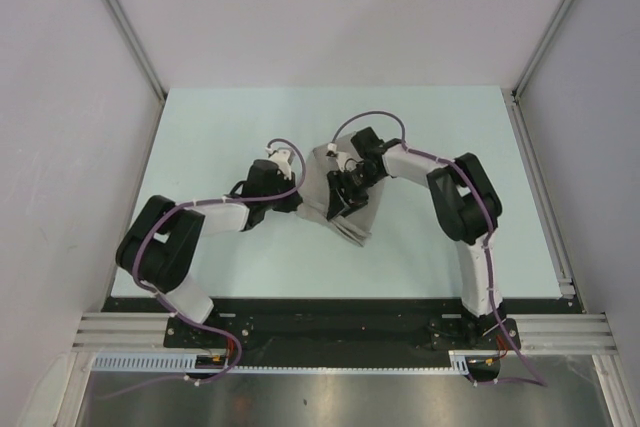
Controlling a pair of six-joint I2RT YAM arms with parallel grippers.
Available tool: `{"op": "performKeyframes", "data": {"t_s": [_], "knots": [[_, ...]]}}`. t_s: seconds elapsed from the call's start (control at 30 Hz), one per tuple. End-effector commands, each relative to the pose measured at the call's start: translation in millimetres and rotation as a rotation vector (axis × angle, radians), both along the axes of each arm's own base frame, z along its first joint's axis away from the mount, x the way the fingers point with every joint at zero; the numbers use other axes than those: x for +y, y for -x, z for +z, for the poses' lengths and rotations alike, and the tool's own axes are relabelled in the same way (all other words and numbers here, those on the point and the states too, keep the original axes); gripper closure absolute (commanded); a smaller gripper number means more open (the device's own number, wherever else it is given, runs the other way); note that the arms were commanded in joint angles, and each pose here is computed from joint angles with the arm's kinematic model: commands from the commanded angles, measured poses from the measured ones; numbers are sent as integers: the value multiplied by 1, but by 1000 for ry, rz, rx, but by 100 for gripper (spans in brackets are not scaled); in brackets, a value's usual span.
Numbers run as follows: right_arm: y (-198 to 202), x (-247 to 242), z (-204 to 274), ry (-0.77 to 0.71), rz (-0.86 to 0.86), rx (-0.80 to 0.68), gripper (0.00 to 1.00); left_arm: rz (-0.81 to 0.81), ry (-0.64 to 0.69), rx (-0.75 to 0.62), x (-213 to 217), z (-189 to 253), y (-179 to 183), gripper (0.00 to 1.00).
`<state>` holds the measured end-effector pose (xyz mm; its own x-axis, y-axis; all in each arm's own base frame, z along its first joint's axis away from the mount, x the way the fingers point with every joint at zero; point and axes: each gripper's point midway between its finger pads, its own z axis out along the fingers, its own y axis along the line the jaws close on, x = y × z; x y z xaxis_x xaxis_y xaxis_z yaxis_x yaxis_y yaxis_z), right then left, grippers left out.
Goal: Fold the napkin, place the utensils inside, and roll it up
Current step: Roll the napkin with the utensil
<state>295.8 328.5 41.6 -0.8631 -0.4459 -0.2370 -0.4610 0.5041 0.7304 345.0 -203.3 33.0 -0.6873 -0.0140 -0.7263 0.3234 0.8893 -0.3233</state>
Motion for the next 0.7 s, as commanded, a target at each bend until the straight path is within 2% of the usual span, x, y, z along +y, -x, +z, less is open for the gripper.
{"op": "performKeyframes", "data": {"t_s": [0.0, 0.13, 0.4, 0.57, 0.67], "knots": [[-26, -20, 21, 76, -89, -297, 39, 22, -11, 46, 5, -5, -6, 100], [-15, -24, 21, 117, -103, -474, 36, 11, -4, 83, 4, -11, -5, 100], [-5, -15, 14, 264, -83, -718, 36, 4, 0, 115, 3, -17, -3, 100], [-3, -19, 5, 407, -80, -829, 35, 6, 6, 125, 4, -18, -2, 100], [3, -25, -4, 458, -62, -837, 37, 7, 11, 122, 4, -17, -2, 100]]}}
